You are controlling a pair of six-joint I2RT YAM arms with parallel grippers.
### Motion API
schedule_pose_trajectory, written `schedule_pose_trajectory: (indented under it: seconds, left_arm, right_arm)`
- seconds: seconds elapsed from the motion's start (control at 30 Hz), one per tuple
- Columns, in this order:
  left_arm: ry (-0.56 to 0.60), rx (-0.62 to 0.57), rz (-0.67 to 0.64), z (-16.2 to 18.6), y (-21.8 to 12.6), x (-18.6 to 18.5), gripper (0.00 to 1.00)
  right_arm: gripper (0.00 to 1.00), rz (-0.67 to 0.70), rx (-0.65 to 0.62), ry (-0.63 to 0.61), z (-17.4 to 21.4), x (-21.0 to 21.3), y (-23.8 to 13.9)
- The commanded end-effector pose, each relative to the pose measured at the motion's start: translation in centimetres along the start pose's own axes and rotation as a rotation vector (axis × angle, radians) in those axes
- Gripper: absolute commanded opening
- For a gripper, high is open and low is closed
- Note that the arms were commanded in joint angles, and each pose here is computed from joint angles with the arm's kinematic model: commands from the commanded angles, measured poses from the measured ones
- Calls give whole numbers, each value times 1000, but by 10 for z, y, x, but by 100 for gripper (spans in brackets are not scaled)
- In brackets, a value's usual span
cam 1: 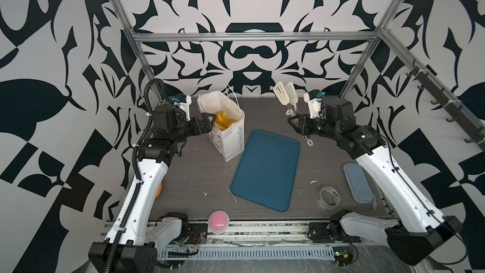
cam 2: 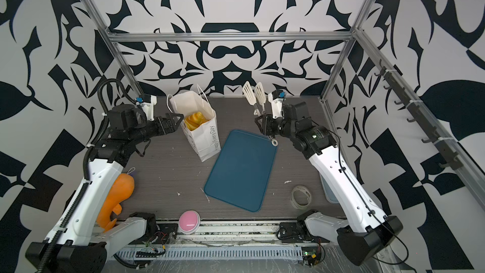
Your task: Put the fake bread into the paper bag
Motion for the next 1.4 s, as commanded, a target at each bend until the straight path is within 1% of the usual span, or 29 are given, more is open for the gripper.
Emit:
schedule_pose_trajectory:
  seconds: [0.0,0.23,0.4,0.63,0.7,0.83,0.9,0.97,1.1,1.37]
  left_arm:
    - [30,16,-47,12,-6,7,99]
    - [20,68,-52,37,-8,14,99]
    - [-9,57,-166,48,-5,33,99]
    - [-20,77,-293,65,10,63,99]
    - [-16,91,-315,70,14,69,99]
    - [-44,127,-366,76,23,80,99]
    - [-44,140,-366,79,28,82,99]
    - [-38,126,-350,80,31,83,99]
    - [-43,60,-334,85,35,87,99]
    - [-95,26,-378,105,43,105,99]
  right_arm:
    - [44,-23,-65,61,-13,-13,-2]
    - [43,102,-30,225,1,-77,12]
    - [43,180,5,294,17,-110,23]
    - [42,302,63,317,37,-139,37]
    - [42,338,81,320,44,-147,42]
    - [42,402,103,338,56,-164,51]
    - [42,432,121,346,64,-172,57]
    - [41,452,133,353,69,-179,61]
    - [41,496,148,384,78,-197,68]
    - [41,538,186,429,91,-222,86]
Point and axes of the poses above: each gripper's point midway between its finger pads, its own y axis out along the fingers, its own x axis along the line the jaws close on, z = x × y, the point moved 5 cm from there along -y, back along the fingers, and after that the axes turned 1 degree about y, right-handed, at the moved point
